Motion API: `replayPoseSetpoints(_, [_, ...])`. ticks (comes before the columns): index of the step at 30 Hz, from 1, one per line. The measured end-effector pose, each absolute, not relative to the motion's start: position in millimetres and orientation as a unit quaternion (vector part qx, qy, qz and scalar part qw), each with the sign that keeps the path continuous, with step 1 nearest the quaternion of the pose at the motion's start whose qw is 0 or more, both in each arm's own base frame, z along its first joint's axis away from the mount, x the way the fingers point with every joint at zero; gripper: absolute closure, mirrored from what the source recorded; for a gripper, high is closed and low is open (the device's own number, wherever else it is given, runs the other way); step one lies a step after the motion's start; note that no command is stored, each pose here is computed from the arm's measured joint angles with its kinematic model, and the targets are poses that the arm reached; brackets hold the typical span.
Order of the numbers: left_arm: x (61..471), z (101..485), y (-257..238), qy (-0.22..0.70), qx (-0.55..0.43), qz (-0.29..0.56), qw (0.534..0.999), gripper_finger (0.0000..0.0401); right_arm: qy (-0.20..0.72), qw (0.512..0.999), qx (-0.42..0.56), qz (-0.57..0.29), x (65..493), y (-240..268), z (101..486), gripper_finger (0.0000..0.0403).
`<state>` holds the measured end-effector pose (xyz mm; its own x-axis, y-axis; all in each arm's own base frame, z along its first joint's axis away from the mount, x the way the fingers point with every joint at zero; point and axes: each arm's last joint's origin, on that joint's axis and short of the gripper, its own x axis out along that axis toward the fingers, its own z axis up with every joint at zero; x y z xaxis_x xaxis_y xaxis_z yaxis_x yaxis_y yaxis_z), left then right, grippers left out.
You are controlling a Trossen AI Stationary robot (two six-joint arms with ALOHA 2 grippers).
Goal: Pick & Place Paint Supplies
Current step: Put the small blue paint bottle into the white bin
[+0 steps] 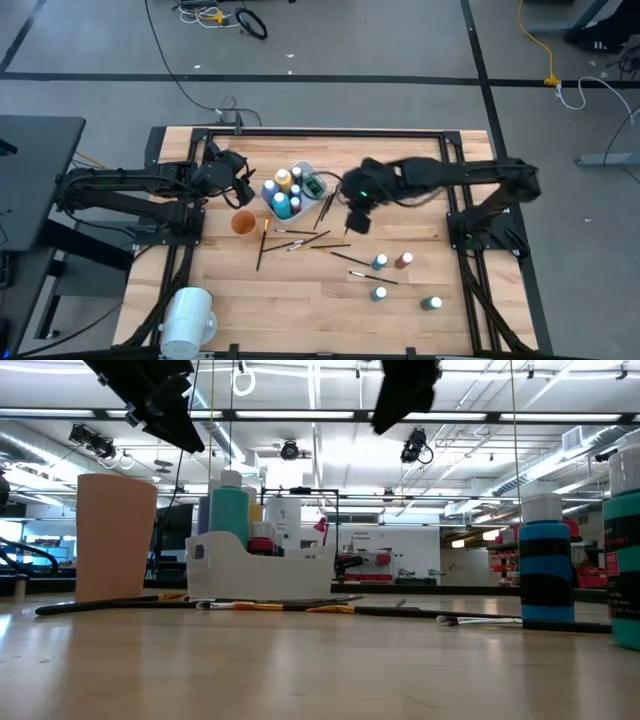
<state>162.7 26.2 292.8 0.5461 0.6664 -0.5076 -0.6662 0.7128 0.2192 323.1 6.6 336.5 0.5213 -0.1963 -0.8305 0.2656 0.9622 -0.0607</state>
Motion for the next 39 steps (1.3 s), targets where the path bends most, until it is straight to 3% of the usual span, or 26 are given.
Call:
replayPoseSetpoints(9, [162, 292, 26, 0.292, 0.001, 0.379, 0.878, 0.0205, 0.428, 0.903, 0.041, -0.021, 269, 41, 301, 0.0294])
replayPoseSetpoints(15, [162, 292, 26, 0.288, -0.01, 0.382, 0.878, 0.0205, 0.417, 0.904, -0.05, 0.079, 244, 58, 268, 0.0294])
replayPoseSetpoints(19, [162, 292, 26, 0.279, -0.031, 0.389, 0.877, 0.0205, 0.38, 0.914, -0.049, 0.133, 242, 67, 247, 0.0294])
replayPoseSetpoints(29, [162, 292, 26, 0.261, -0.071, 0.402, 0.875, 0.0205, 0.26, 0.958, -0.027, 0.12, 253, 69, 236, 0.0286])
replayPoseSetpoints(39, [162, 292, 26, 0.25, -0.091, 0.41, 0.873, 0.0205, 0.336, 0.934, -0.04, 0.113, 244, 67, 223, 0.0236])
